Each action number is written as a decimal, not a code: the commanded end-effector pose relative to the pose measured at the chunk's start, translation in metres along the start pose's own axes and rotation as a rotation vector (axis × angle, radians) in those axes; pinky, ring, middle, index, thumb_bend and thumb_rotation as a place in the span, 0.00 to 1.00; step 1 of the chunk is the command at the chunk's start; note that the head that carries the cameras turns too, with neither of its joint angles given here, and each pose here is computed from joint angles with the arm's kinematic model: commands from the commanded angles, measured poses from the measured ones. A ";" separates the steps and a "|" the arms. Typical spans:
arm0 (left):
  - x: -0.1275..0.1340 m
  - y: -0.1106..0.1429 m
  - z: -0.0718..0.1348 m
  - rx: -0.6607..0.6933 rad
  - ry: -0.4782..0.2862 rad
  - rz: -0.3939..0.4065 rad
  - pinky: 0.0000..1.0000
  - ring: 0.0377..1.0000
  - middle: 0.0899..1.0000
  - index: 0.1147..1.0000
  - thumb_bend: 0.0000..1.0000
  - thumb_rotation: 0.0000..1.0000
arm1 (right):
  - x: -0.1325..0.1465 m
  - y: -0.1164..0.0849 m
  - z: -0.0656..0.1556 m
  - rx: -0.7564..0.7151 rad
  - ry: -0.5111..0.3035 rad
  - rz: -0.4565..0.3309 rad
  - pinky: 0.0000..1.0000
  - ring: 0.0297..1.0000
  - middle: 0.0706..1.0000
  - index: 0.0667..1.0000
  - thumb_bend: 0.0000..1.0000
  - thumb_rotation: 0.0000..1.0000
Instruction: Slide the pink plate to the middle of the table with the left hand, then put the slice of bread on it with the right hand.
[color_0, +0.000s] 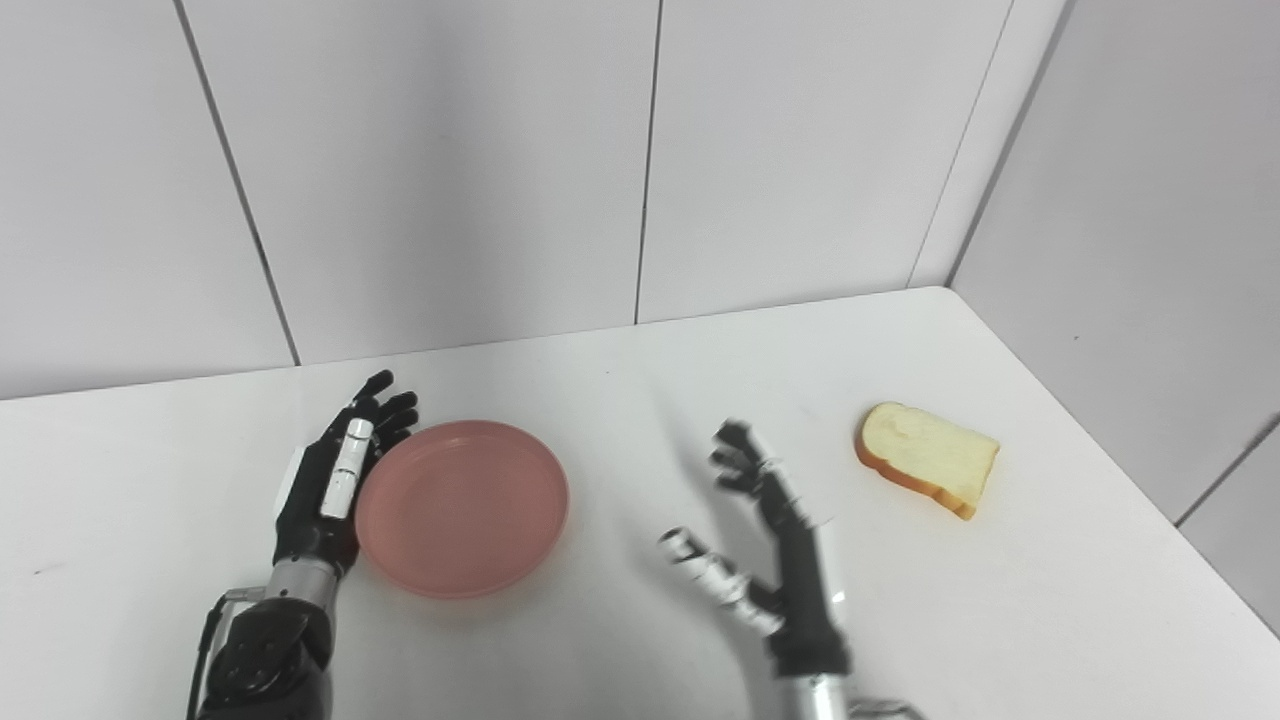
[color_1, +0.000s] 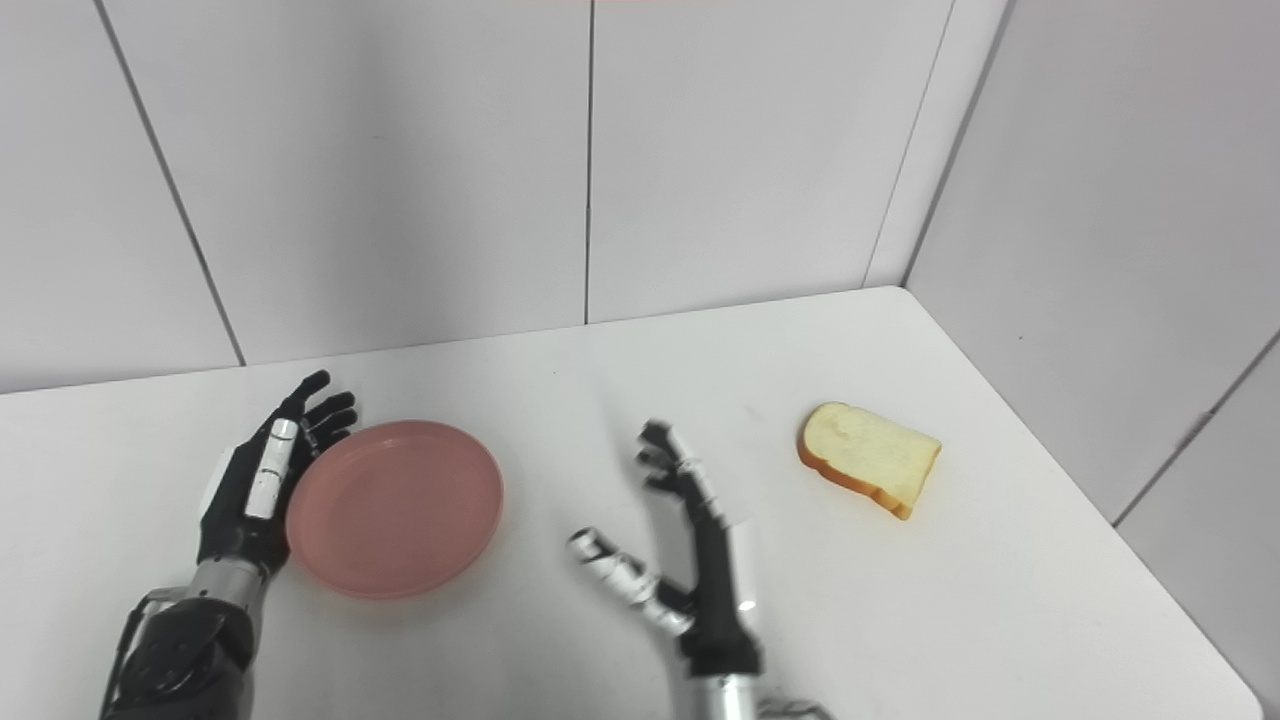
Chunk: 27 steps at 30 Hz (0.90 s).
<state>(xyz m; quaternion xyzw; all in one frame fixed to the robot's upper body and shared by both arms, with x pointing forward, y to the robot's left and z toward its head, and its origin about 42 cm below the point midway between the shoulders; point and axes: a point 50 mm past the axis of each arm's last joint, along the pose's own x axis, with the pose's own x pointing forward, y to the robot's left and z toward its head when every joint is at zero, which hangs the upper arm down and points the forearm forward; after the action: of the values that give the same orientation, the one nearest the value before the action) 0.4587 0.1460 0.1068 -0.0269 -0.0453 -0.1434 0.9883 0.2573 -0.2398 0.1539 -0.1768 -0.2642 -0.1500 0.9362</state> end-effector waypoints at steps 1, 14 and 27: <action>-0.039 -0.002 -0.045 -0.039 0.117 0.027 0.83 0.80 0.78 0.81 0.75 0.87 | 0.019 -0.017 0.008 -0.083 -0.065 0.043 0.73 0.79 0.84 0.84 0.62 0.65; -0.036 -0.011 -0.035 -0.052 0.095 0.028 0.86 0.83 0.80 0.84 0.69 0.90 | 0.118 -0.116 0.007 -0.614 0.118 0.303 0.80 0.95 0.99 0.97 0.99 0.72; -0.034 -0.012 -0.031 -0.064 0.097 0.024 0.87 0.83 0.79 0.84 0.67 0.91 | 0.168 -0.169 -0.002 -1.013 0.358 0.453 1.00 0.98 0.98 0.98 1.00 0.59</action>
<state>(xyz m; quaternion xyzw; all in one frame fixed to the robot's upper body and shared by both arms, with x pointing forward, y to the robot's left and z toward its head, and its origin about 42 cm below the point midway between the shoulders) 0.4491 0.1445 0.1127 -0.0382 -0.0489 -0.1398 0.9882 0.3260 -0.4119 0.2599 -0.5991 0.0557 -0.0590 0.7966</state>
